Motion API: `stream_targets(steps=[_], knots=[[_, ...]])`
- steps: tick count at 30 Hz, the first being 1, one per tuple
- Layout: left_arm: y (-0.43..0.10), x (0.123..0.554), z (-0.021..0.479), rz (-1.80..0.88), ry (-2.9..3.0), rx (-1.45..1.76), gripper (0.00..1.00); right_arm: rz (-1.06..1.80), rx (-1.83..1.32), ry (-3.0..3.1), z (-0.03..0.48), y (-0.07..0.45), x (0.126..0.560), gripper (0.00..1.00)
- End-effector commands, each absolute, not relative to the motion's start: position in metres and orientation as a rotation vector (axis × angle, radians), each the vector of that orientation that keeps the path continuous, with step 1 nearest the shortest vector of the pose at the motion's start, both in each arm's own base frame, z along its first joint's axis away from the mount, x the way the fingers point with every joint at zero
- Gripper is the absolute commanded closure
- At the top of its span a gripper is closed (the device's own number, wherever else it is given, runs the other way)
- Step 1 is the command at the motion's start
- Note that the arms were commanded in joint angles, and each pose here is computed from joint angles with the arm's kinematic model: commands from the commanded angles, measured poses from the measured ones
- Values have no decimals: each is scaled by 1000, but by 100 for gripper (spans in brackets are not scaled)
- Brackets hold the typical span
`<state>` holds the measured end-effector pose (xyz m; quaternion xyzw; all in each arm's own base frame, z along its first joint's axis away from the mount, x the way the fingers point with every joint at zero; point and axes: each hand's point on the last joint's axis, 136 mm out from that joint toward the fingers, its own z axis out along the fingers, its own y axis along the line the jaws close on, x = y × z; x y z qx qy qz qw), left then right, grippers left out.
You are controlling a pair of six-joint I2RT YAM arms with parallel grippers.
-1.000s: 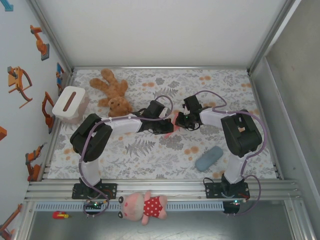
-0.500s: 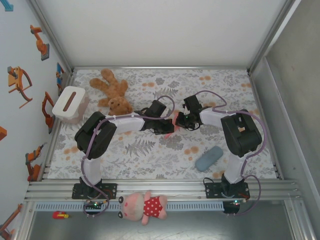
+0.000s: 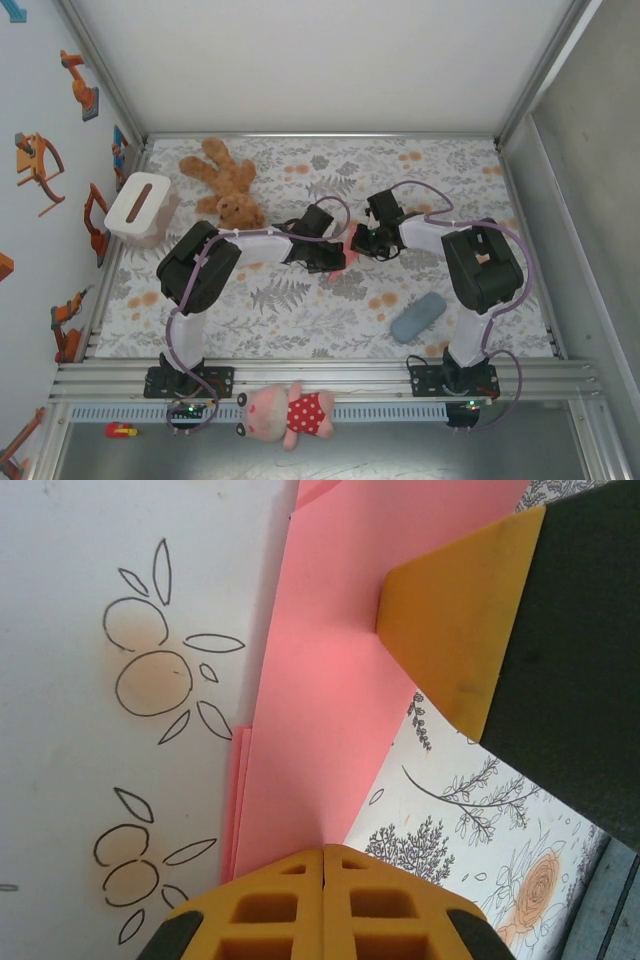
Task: Fold a paper plane with a square sheet of paper (pick it up from the middle)
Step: Fold the wing for the fifth time at the center of the table.
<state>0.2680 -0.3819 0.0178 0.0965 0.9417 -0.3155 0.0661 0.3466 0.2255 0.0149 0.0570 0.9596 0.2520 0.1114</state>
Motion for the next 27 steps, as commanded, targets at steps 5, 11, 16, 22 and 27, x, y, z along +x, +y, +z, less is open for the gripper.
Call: stream_targets(steps=[5, 11, 16, 22, 27], knots=[[-367, 264, 4, -874, 2897, 305, 100, 570, 248, 2964, -23, 202, 326, 90], [-358, 250, 0, -855, 2936, 374, 100, 555, 254, 2983, -27, 199, 323, 90], [-348, 235, 0, -823, 2968, 429, 100, 551, 257, 2990, -29, 198, 322, 90], [-335, 219, -7, -796, 3020, 446, 100, 545, 260, 2995, -30, 197, 321, 91], [-324, 208, -11, -743, 3060, 469, 100, 543, 263, 2996, -31, 196, 320, 91]])
